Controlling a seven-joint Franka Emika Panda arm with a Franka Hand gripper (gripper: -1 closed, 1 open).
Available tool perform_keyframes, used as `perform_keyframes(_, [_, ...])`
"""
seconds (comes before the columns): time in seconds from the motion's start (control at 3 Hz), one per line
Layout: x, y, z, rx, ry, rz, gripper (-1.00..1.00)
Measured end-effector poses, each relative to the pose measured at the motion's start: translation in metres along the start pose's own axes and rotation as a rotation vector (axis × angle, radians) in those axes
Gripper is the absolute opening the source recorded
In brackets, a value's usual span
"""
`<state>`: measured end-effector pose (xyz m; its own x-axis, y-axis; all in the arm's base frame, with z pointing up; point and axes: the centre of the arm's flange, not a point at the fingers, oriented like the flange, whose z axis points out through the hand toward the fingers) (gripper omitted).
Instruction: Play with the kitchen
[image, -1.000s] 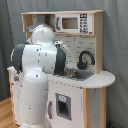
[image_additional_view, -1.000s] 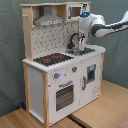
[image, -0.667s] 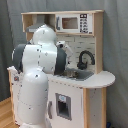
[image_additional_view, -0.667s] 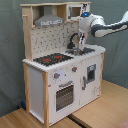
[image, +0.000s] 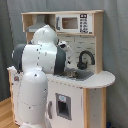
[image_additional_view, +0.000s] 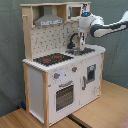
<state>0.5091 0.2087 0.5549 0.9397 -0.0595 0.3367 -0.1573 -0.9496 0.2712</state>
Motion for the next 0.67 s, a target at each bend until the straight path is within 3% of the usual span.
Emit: perform_keyframes(0.67, [0.0071, -0.0043, 0.0164, 0.038, -0.02, -0.092, 1.0])
